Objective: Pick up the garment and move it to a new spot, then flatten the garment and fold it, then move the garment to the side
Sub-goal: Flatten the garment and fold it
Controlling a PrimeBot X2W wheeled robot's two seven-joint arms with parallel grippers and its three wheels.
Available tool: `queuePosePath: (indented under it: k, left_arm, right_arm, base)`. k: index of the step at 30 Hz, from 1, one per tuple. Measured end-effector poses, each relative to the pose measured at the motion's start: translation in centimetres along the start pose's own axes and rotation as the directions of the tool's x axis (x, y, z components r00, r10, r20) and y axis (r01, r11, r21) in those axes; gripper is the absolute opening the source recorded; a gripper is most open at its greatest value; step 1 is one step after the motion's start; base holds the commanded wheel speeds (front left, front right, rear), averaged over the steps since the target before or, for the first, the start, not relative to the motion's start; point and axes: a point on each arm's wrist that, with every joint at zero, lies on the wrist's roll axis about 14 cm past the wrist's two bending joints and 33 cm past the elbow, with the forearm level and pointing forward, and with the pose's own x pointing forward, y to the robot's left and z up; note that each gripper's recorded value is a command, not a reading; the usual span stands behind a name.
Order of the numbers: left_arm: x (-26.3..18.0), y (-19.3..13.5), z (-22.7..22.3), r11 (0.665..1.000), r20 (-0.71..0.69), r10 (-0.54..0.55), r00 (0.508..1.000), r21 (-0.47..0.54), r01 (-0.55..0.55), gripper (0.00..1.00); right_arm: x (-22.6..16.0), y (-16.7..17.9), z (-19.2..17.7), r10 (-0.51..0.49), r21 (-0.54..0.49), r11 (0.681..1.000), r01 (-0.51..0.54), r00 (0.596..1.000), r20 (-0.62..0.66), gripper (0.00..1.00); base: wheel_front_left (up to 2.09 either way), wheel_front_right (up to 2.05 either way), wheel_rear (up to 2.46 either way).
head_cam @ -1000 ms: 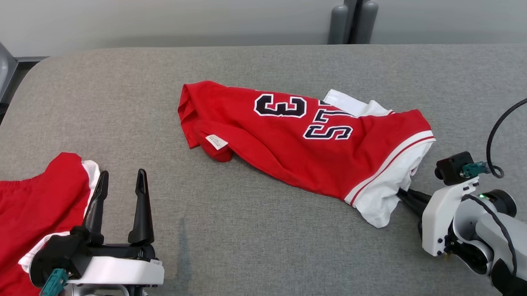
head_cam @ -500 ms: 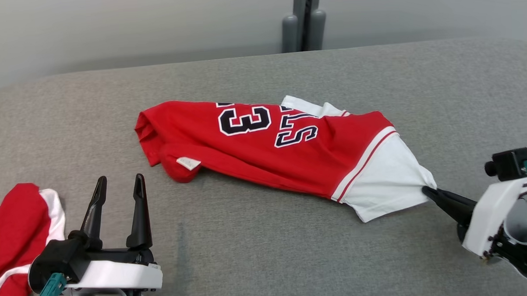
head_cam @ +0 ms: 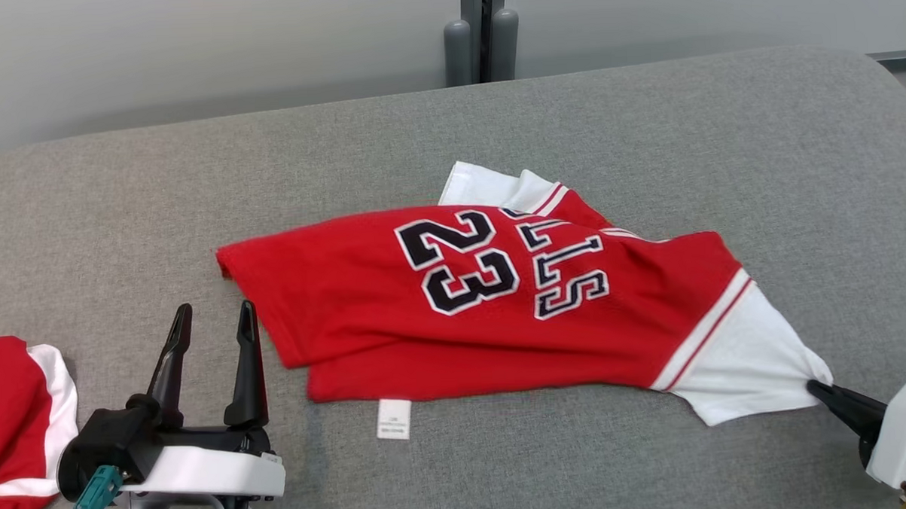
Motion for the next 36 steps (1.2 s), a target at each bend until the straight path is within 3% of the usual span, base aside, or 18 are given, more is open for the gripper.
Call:
queuePosePath:
  k: [3, 5, 6, 7, 9, 14, 22, 27, 32, 36]
  left_arm:
    - [-0.1, 0.2, -0.1, 1.000, -0.005, 0.003, 1.000, 0.000, -0.003, 1.00]
    - [-0.2, 0.2, -0.2, 1.000, -0.007, 0.003, 1.000, 0.001, -0.003, 1.00]
    - [-0.2, 0.3, -0.2, 1.000, -0.007, 0.005, 1.000, 0.001, -0.005, 1.00]
    - [-0.3, 0.3, -0.2, 1.000, -0.008, 0.005, 1.000, 0.001, -0.005, 1.00]
    - [-0.3, 0.3, -0.1, 1.000, -0.006, 0.005, 1.000, 0.002, -0.005, 1.00]
    - [-0.6, 0.5, 0.0, 1.000, -0.006, 0.013, 1.000, 0.004, -0.013, 1.00]
    - [-1.3, 1.1, 0.8, 0.999, 0.013, 0.030, 0.999, 0.013, -0.030, 1.00]
    - [-1.4, 1.2, 1.5, 0.999, 0.031, 0.034, 0.999, 0.023, -0.034, 1.00]
    - [-1.6, 1.1, 1.9, 0.999, 0.043, 0.027, 0.999, 0.030, -0.028, 1.00]
    - [-1.7, 1.0, 2.5, 0.999, 0.059, 0.022, 0.998, 0.038, -0.024, 1.00]
  right_arm:
    - [-0.1, -1.2, -0.3, -0.038, 0.003, 0.999, 0.038, 0.999, -0.004, 0.00]
    - [0.1, -1.5, -0.4, -0.053, -0.001, 0.999, 0.053, 0.999, 0.003, 0.20]
    - [0.3, -1.4, -0.4, -0.054, 0.003, 0.999, 0.054, 0.999, 0.005, 0.38]
    - [0.5, -1.2, -0.5, -0.050, 0.009, 0.999, 0.050, 0.999, 0.006, 0.95]
    - [0.8, -1.0, -0.5, -0.051, 0.018, 0.999, 0.051, 0.999, 0.011, 1.00]
    - [1.0, -1.9, 0.3, -0.087, -0.003, 0.996, 0.087, 0.995, 0.049, 1.00]
    - [-0.1, -2.3, 4.4, -0.097, -0.036, 0.994, 0.108, 0.968, 0.230, 1.00]
    - [-1.8, -2.5, 8.6, -0.084, -0.094, 0.987, 0.134, 0.908, 0.410, 1.00]
    - [-2.3, 0.0, 12.6, -0.019, -0.146, 0.982, 0.118, 0.835, 0.550, 1.00]
    - [-3.1, 4.0, 15.9, 0.065, -0.166, 0.984, 0.068, 0.727, 0.683, 1.00]
  base:
    - [0.00, 0.00, 0.00]
    - [0.00, 0.00, 0.00]
    - [0.00, 0.00, 0.00]
    - [0.00, 0.00, 0.00]
    - [0.00, 0.00, 0.00]
    - [0.00, 0.00, 0.00]
    - [0.00, 0.00, 0.00]
    - [0.00, 0.00, 0.00]
    - [0.00, 0.00, 0.00]
    - [0.00, 0.00, 0.00]
